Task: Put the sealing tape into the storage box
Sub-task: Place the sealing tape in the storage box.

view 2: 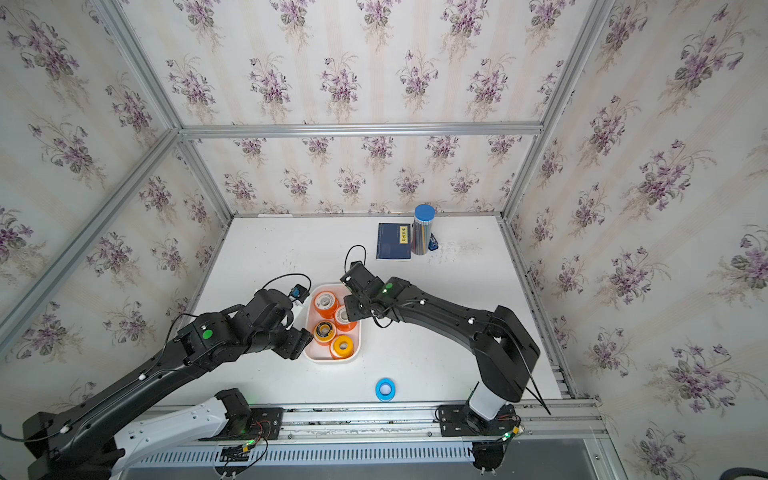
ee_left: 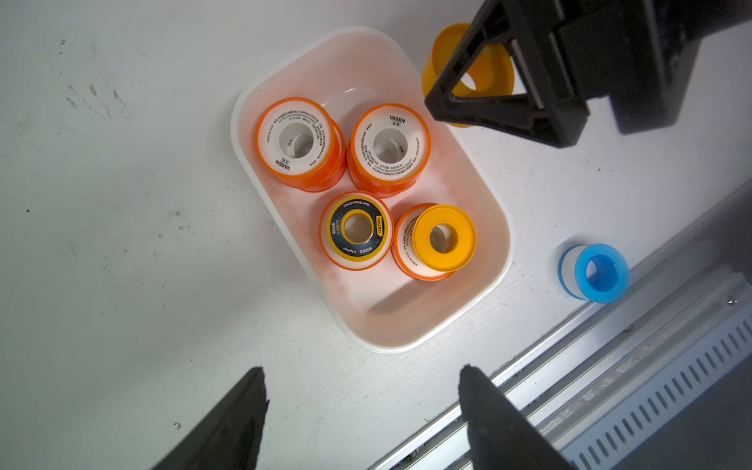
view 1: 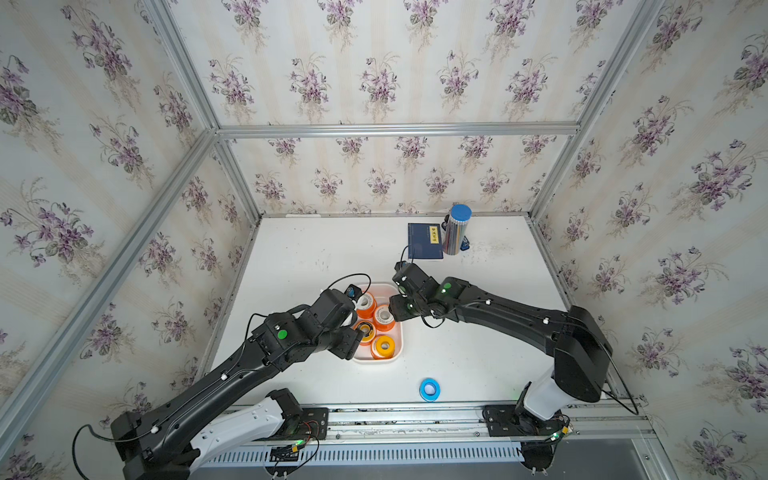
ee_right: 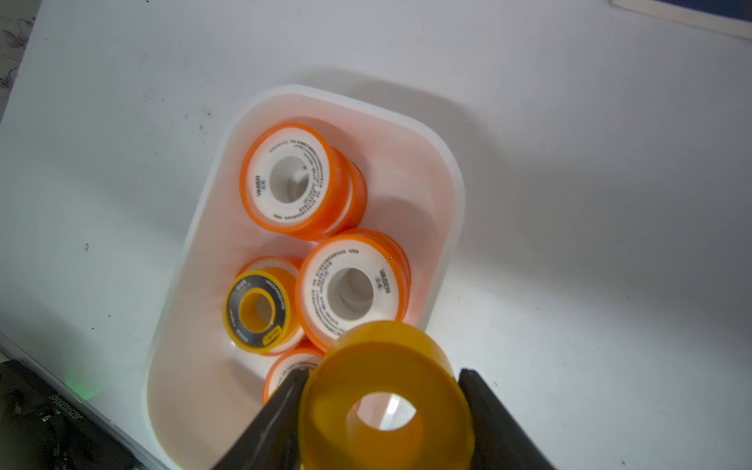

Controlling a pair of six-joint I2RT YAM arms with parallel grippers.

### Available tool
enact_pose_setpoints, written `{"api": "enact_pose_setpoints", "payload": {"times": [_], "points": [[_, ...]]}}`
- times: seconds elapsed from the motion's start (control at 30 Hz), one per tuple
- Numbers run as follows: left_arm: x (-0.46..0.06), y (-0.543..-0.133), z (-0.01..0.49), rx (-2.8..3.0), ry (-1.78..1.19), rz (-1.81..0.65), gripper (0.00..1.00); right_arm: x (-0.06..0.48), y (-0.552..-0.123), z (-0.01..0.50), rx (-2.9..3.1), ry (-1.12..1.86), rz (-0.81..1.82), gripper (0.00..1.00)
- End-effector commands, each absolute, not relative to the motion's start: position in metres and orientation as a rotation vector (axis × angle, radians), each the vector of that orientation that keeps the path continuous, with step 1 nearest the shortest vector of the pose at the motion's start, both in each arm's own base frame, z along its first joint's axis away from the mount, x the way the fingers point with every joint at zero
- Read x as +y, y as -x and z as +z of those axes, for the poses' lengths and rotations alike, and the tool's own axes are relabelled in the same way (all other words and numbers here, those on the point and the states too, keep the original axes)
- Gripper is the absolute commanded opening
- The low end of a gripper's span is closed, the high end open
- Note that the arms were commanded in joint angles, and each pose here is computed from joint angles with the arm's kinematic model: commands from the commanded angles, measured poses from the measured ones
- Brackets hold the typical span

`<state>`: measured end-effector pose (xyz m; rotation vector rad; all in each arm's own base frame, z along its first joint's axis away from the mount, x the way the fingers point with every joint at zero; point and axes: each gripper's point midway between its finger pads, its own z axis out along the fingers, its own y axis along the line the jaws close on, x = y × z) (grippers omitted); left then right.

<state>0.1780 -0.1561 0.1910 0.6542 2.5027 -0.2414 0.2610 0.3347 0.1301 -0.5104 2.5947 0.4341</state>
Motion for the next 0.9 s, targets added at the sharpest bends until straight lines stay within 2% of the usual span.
{"api": "enact_pose_setpoints", "payload": {"times": [0.0,0.37,0.87], "points": [[-0.149,-0.18,0.192,2.499,-0.621,-0.202,0.75,0.353,-0.268,0.131,2.602,0.591,0.423,0.52],[-0.142,-0.183,0.196,2.479,-0.574,-0.182,0.75,0.415,-0.302,0.111,2.626,0.697,0.394,0.52],[-0.143,-0.183,0.193,2.497,-0.586,-0.177,0.75,0.435,-0.317,0.089,2.654,0.764,0.314,0.53]]}}
